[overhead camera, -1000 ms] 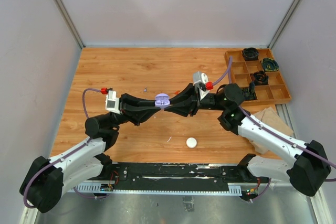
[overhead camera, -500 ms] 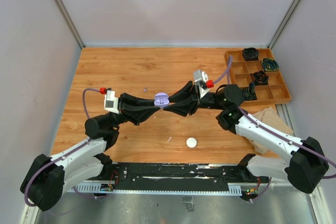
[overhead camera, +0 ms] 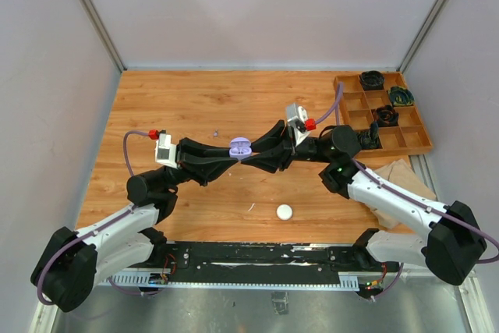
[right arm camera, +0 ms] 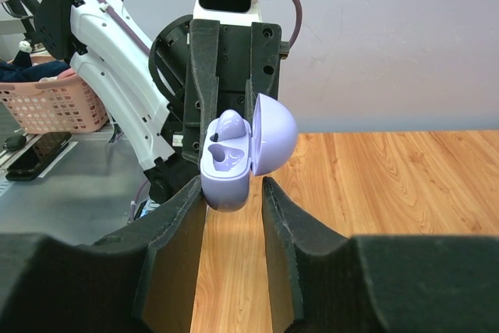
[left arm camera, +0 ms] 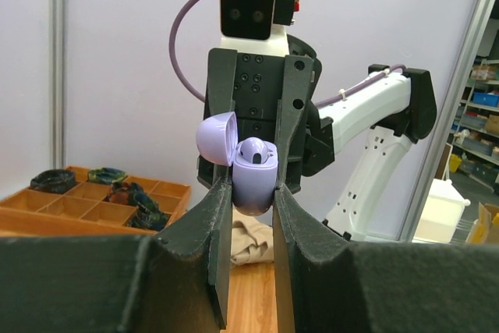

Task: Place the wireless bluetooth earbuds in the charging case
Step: Pick up the earbud from the center of the board.

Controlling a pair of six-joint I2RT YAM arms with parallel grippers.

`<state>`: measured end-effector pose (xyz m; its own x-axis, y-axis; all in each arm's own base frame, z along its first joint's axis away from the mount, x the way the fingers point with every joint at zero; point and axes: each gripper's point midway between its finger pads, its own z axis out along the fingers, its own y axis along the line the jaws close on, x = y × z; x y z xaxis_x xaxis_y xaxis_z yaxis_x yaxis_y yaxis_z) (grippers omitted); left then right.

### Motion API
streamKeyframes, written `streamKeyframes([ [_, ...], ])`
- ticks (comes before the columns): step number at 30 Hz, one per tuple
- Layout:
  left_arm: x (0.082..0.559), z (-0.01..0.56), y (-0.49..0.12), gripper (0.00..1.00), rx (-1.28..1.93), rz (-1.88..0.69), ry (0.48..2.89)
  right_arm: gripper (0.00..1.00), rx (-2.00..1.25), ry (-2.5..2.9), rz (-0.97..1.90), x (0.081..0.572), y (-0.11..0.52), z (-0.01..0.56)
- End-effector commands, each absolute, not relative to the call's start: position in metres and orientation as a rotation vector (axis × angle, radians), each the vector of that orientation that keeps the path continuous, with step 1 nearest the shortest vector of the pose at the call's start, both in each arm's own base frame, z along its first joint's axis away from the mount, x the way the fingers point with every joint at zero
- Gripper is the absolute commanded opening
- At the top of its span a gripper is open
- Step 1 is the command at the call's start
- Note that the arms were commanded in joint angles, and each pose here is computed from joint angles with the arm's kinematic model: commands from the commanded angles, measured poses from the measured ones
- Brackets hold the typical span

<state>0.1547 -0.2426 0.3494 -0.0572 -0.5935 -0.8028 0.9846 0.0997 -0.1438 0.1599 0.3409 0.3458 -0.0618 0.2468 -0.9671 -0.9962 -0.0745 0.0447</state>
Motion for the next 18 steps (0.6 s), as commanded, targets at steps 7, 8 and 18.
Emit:
streamKeyframes([
  [7, 0.145, 0.349, -0.245, 0.00, 0.624, -1.423, 0.842, 0.26, -1.021, 1.000, 1.404, 0.162, 0.345, 0.354],
  [8, 0.146, 0.348, -0.245, 0.01, 0.622, -1.421, 0.844, 0.24, -1.019, 1.000, 1.399, 0.163, 0.344, 0.354],
  [18, 0.169, 0.329, -0.240, 0.32, 0.533, -1.306, 0.993, 0.09, -0.969, 1.062, 1.309, 0.178, 0.330, 0.341],
])
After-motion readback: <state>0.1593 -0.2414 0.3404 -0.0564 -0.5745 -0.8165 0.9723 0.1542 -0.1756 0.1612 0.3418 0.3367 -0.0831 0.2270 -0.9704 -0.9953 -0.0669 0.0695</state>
